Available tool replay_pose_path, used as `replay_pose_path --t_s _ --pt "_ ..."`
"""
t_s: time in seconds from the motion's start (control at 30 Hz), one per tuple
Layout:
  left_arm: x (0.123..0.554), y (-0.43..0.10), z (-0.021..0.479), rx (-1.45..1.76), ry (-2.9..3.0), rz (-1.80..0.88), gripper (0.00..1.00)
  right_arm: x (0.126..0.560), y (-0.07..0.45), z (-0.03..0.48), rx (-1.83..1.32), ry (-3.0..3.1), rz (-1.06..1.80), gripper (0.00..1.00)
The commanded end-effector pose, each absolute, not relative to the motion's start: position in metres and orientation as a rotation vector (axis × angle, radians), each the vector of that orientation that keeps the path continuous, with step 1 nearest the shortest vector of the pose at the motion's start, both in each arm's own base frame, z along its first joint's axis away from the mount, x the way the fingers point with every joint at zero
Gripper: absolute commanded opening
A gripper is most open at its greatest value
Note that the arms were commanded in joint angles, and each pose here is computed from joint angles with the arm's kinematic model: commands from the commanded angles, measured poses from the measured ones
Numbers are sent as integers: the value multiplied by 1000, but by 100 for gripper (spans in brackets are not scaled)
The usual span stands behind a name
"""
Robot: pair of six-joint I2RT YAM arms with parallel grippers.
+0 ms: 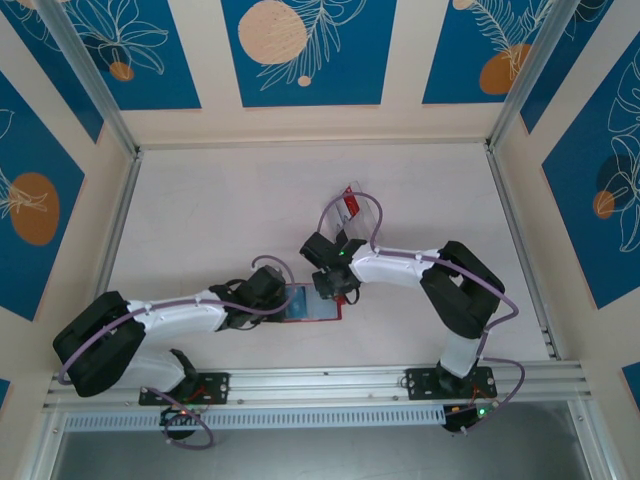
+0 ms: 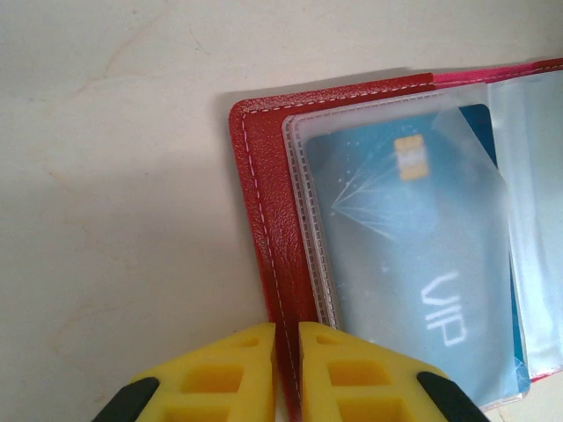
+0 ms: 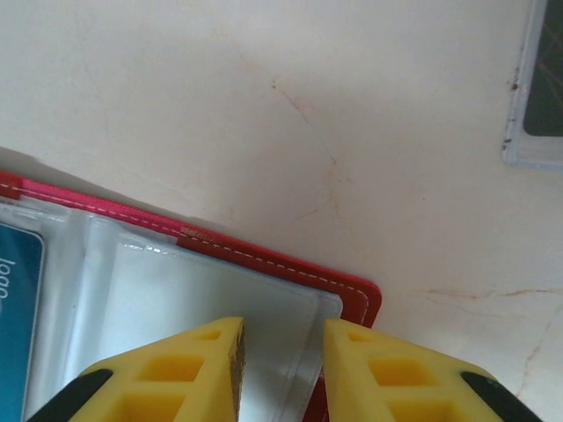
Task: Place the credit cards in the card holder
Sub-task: Flip over the card slot in the card holder.
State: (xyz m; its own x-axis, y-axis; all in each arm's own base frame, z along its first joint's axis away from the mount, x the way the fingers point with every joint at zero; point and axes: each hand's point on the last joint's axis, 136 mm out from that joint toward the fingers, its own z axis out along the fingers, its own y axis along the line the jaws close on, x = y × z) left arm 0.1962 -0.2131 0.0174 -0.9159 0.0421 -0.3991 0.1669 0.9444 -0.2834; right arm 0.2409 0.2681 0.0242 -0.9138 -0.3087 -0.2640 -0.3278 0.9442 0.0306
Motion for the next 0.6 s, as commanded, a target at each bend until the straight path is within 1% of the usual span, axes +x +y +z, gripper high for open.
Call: replay_pose_path --t_s 0.0,0.2,0.57 --pt "181 -196 -2 170 2783 -334 13 245 266 35 -475 2790 67 31" --pt "181 -196 -3 168 2786 -334 13 246 273 48 -491 2741 116 31" --pt "181 -194 -1 166 2781 -333 13 241 281 26 -519 2802 140 31"
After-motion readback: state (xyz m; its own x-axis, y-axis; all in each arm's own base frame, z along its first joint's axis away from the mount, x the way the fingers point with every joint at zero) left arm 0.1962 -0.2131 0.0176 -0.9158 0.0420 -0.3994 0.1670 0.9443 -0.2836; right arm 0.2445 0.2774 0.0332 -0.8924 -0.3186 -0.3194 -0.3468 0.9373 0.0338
